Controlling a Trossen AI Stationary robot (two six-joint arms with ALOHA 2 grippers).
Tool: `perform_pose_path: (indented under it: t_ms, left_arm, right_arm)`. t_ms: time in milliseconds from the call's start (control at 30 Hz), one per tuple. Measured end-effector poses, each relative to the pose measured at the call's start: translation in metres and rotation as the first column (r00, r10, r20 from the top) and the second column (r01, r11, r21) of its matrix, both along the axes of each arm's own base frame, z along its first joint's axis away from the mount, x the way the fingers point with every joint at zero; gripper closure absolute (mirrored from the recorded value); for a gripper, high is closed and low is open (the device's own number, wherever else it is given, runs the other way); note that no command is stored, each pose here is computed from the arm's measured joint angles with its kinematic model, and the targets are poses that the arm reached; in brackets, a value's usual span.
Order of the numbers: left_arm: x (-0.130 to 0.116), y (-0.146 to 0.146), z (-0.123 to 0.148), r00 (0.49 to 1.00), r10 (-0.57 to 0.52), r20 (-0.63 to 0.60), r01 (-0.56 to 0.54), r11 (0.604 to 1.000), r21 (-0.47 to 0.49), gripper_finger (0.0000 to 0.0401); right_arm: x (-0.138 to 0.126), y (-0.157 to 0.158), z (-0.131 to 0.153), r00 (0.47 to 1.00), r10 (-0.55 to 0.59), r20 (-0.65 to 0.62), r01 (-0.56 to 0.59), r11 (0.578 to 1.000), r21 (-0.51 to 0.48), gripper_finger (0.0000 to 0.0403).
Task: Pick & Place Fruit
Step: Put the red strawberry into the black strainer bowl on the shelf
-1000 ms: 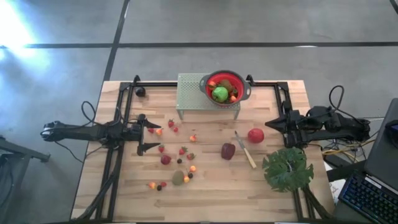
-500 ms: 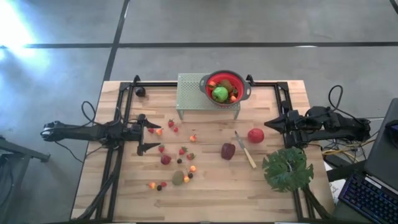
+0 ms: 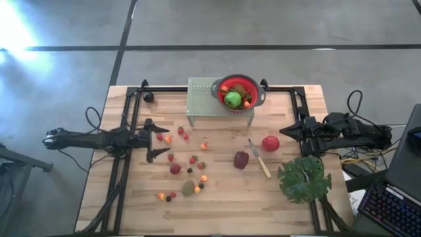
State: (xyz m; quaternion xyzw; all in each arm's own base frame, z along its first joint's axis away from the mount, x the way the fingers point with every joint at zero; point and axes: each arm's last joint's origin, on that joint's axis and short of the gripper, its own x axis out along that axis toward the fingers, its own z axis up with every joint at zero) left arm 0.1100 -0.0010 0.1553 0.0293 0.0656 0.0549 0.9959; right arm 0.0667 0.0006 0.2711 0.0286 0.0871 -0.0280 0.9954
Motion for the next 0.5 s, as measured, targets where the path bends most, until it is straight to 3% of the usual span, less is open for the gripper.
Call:
perform_pose_path:
  t_ms: [133,333,500]
  left_arm:
    - [0.0,0.0,0.001,1.0,0.006,0.017,-0.005,0.998,-0.059,0.0013]
    - [0.0,0.005,0.01,0.978,0.173,0.118,-0.162,0.982,-0.1,0.0013]
    - [-0.001,0.006,0.014,0.962,0.223,0.16,-0.202,0.97,-0.135,0.0013]
  right_arm:
    - [0.0,0.0,0.0,1.0,0.0,-0.001,0.0,1.0,0.0,0.0394]
    - [0.0,0.0,0.0,1.0,0.0,-0.001,0.0,1.0,0.0,0.0394]
    - [0.0,0.0,0.0,1.0,0.0,-0.001,0.0,1.0,0.0,0.0394]
